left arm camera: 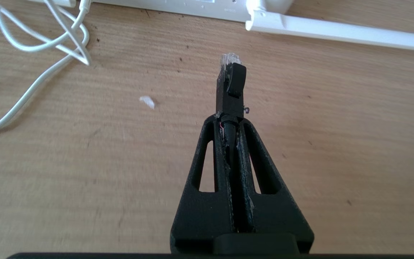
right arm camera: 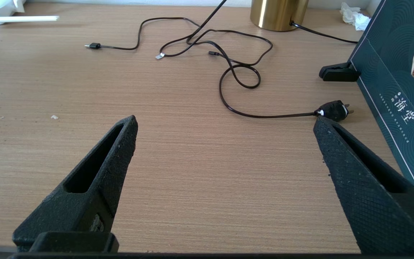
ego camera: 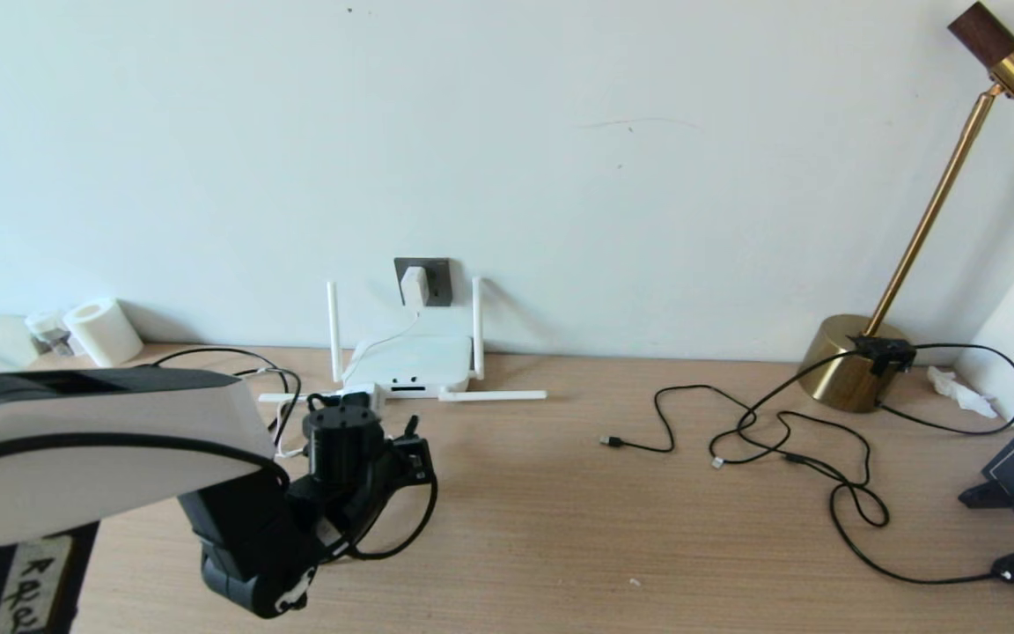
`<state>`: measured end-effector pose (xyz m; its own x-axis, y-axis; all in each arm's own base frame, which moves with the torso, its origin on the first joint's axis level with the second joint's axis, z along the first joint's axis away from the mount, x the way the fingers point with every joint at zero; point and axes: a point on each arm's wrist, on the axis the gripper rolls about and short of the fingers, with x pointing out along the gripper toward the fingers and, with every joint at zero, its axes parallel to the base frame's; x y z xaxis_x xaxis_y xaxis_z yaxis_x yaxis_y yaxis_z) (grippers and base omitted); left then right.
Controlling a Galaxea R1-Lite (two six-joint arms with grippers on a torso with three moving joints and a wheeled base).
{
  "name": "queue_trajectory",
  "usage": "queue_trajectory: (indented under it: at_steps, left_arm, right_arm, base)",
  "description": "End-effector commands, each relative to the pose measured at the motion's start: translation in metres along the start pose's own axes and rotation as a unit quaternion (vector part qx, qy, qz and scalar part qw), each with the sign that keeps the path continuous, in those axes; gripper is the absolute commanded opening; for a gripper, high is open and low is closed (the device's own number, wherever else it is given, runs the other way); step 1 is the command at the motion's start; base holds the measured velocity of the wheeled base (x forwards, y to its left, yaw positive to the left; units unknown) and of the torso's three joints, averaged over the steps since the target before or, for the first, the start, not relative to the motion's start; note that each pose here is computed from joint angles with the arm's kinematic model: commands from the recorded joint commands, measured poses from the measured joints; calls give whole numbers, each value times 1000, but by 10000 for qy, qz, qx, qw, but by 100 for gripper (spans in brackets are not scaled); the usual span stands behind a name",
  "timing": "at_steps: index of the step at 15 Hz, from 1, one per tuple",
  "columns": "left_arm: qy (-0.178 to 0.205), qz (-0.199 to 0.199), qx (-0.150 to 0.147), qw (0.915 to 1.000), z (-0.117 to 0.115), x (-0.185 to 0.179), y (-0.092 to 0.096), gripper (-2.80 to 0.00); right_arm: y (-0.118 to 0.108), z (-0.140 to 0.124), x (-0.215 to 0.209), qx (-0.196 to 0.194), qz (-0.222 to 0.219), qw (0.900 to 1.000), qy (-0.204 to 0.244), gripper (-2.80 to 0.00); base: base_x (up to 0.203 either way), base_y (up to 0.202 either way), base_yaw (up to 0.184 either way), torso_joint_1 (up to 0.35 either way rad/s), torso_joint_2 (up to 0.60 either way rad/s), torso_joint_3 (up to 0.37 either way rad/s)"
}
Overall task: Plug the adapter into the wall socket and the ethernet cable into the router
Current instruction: Align cable and router interface
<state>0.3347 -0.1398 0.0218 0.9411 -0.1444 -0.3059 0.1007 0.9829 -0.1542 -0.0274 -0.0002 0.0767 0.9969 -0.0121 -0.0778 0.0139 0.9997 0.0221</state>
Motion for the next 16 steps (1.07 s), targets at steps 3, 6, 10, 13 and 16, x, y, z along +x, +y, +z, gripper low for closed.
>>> queue_trajectory:
  at_steps: [3,6,10,13,16]
  left_arm:
    - [-59,79,-77,9999,-4,24,11,-280]
    - [-15,88,-81,9999,-2,28,13,-280]
    - [-37,87,-115,9999,3,33,18,-280]
    - [-83,92,-131,9998,7,35,19,-280]
    - [-99,95,-132,9998,10,35,19,-280]
  right_arm:
    - [0,0,0,0,-1,10000,9,0]
    - [0,0,0,0,-1,10000,9,0]
    - [0,0,0,0,-1,10000,9,0]
    - [0,0,0,1,-8,10000,9,0]
    - [0,0,0,0,-1,10000,9,0]
  base:
    - [0,0,0,0,0,0]
    - [0,0,0,0,0,0]
    - [0,0,0,0,0,0]
    - [0,0,0,0,0,0]
    - [0,0,0,0,0,0]
